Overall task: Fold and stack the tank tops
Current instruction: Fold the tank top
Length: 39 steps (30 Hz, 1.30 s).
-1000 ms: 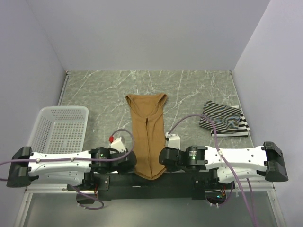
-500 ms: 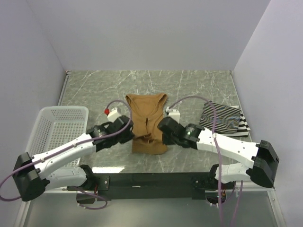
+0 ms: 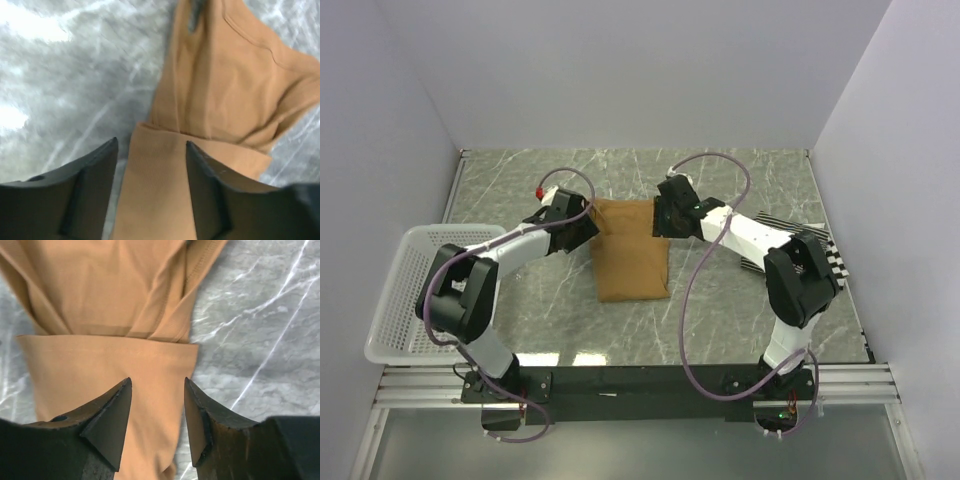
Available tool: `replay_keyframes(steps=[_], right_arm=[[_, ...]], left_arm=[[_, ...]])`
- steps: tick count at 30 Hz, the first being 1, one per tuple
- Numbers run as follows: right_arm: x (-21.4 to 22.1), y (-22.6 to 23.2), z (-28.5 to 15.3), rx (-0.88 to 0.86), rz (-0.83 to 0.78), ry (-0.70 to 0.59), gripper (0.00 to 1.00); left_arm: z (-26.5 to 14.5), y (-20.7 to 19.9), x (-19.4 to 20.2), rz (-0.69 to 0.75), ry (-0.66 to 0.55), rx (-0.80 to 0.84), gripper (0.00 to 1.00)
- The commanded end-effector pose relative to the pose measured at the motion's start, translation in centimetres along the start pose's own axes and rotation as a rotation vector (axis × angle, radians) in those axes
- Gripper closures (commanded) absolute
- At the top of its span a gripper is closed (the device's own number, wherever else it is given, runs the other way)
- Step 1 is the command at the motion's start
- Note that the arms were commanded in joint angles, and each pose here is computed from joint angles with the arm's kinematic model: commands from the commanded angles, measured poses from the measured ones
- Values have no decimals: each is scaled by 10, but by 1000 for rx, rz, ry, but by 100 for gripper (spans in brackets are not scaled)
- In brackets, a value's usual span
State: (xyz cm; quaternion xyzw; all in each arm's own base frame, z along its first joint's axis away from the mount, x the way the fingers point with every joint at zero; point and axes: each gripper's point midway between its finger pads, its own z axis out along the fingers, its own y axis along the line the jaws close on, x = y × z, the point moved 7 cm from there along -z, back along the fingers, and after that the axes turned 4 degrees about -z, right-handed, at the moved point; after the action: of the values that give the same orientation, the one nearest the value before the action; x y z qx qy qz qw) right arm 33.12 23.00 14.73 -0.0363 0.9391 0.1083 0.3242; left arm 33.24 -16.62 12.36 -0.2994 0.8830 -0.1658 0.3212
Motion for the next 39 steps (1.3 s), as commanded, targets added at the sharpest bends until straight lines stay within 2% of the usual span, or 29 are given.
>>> replay_keyframes(steps=[1, 3, 5, 9, 13, 16, 19, 23, 26, 27, 29, 33, 36, 39], right_arm=[[-25, 6, -15, -66, -38, -78, 46], [-10, -2, -18, -50, -21, -56, 46], [-1, -6, -31, -58, 17, -61, 46], [51, -11, -39, -68, 28, 3, 47], [75, -9, -44, -86, 42, 1, 48], [91, -3, -39, -75, 18, 39, 48], [107, 3, -31, -59, -4, 74, 48], [127, 3, -24, -49, -2, 116, 48], [140, 1, -20, -40, -4, 143, 57], [142, 0, -20, -37, 1, 150, 66], [150, -3, -21, -25, -9, 160, 78], [160, -9, -30, -16, -16, 170, 85], [174, -9, -43, -41, -29, 188, 90], [191, -11, -60, -47, -37, 208, 91]], left_arm=[[-16, -35, -31, 28, -70, 176, 36], [-33, -32, -33, 19, -90, 194, 33], [-45, -20, -29, -24, -76, 155, 34], [-67, 14, 4, -86, 2, 121, 44], [-79, 17, 40, -40, 73, 193, 55], [-77, 15, 55, 16, 84, 197, 55], [-66, 22, 72, 67, 92, 82, 55], [-57, 31, 95, 96, 131, 15, 54], [-51, 38, 110, 134, 152, -43, 55], [-49, 42, 117, 165, 156, -77, 57], [-47, 44, 123, 193, 166, -102, 70], [-50, 55, 136, 260, 166, -176, 85], [-63, 62, 144, 295, 185, -191, 87], [-82, 68, 158, 302, 248, -152, 88]])
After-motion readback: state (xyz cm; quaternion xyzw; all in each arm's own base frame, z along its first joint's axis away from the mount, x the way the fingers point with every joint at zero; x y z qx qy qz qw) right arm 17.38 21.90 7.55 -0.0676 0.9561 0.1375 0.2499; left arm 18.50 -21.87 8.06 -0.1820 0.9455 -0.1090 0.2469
